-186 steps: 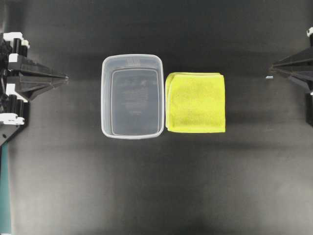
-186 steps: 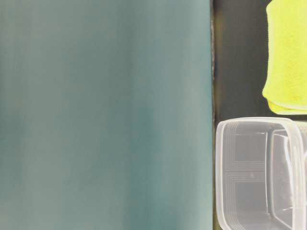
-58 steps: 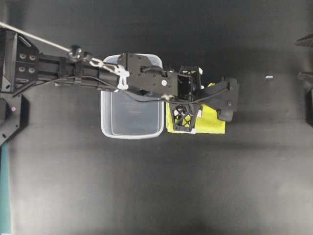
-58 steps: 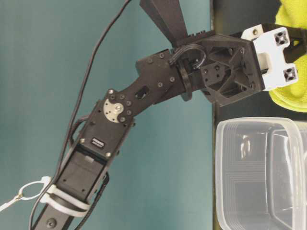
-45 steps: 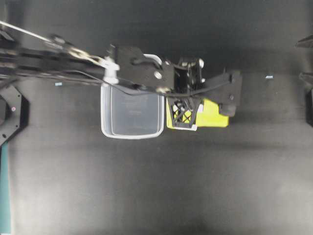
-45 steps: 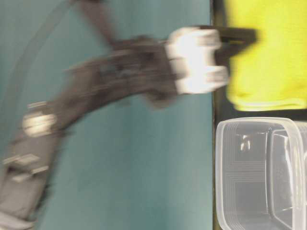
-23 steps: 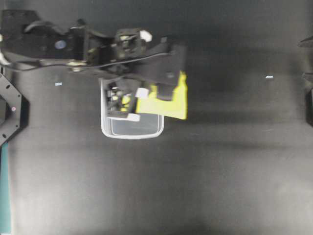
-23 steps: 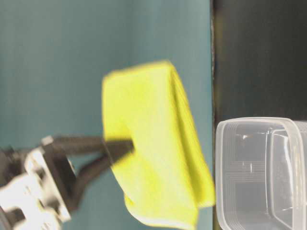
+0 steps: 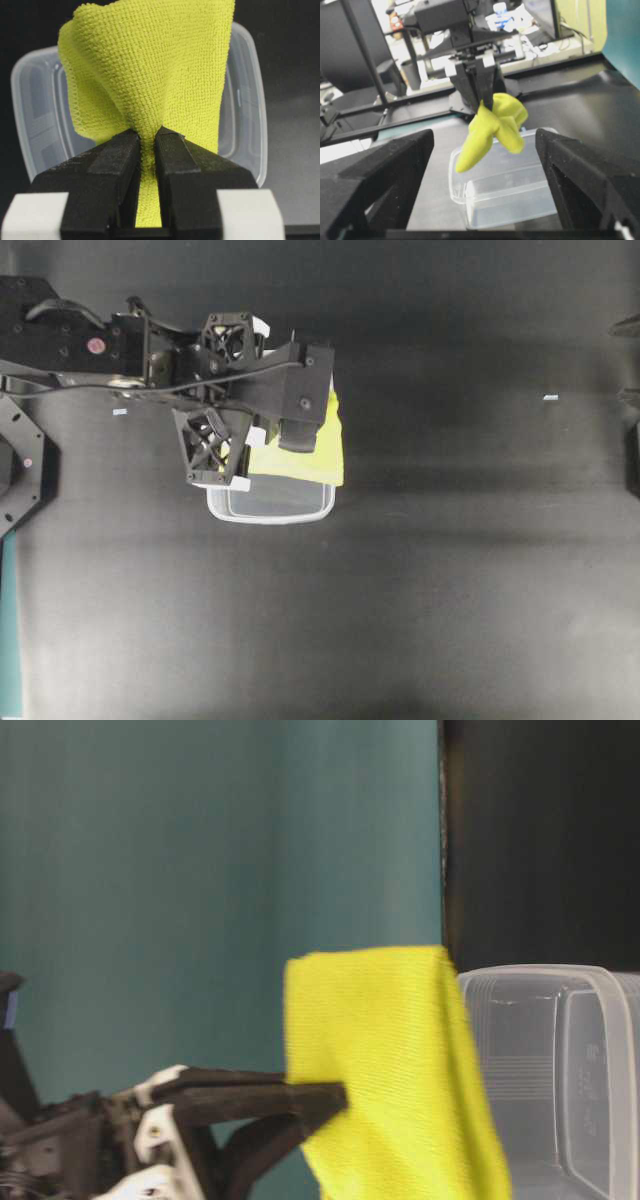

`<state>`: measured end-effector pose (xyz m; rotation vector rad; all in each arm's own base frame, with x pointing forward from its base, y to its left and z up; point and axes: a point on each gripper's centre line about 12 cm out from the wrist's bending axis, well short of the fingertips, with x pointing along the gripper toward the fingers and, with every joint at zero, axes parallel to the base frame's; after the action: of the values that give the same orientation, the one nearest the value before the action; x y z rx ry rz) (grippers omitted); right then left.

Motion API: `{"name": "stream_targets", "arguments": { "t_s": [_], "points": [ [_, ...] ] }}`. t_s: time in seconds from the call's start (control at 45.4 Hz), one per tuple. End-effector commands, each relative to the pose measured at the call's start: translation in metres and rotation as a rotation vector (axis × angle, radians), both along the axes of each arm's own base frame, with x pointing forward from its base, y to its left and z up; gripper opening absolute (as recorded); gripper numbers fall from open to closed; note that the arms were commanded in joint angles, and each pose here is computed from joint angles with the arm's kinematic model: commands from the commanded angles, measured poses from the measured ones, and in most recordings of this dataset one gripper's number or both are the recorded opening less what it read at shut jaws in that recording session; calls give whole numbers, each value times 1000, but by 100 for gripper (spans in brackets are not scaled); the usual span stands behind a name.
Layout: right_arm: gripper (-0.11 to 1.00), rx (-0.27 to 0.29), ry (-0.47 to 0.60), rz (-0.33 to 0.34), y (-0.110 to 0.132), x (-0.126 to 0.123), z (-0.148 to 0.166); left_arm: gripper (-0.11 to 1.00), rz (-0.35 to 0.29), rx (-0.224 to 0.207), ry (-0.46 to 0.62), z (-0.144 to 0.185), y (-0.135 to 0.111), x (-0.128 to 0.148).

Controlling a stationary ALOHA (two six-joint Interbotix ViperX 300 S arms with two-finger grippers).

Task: Place the yellow towel into the container with the left arm.
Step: 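Lift the towel and carry it left over the clear container, then lower the towel into the container and open the left gripper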

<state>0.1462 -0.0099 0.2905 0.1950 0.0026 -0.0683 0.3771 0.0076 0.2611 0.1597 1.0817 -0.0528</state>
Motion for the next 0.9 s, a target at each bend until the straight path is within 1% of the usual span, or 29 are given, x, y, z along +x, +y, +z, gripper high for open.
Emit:
{"name": "stream_targets", "arguments": {
  "t_s": [0.0, 0.33, 0.374, 0.418, 0.462, 0.55, 0.616, 0.638, 0.683, 0.749, 0.881],
  "points": [
    [79, 3, -6, 0, 0, 1, 3, 7, 5, 2, -25, -1, 2, 0],
    [79, 4, -5, 2, 0, 1, 2, 8, 10, 1, -44, -24, 5, -5],
    [79, 3, -5, 0, 0, 1, 2, 15, 14, 0, -46, -27, 6, -6],
    [79, 4, -5, 2, 0, 1, 2, 26, 27, -5, -48, -31, 8, -8],
    [79, 5, -10, 2, 0, 1, 3, 40, 28, -9, -53, -32, 6, -8],
    [79, 12, -21, 2, 0, 0, 6, 66, 43, -18, -103, -30, 6, -6],
    [79, 23, -29, 3, 1, -2, 8, 82, 37, -19, -135, -25, 4, -7],
    [79, 27, -37, 3, 1, -4, 9, 85, 35, -19, -145, -23, 4, -7],
    [79, 32, -44, 3, 1, -6, 11, 89, 37, -21, -169, -16, 3, -9],
    [79, 37, -46, 4, 1, -8, 12, 86, 33, -23, -208, -3, 1, -15],
    [79, 39, -26, 5, 1, -12, 11, 87, 27, -25, -290, 25, -1, -34]
  ]
}}
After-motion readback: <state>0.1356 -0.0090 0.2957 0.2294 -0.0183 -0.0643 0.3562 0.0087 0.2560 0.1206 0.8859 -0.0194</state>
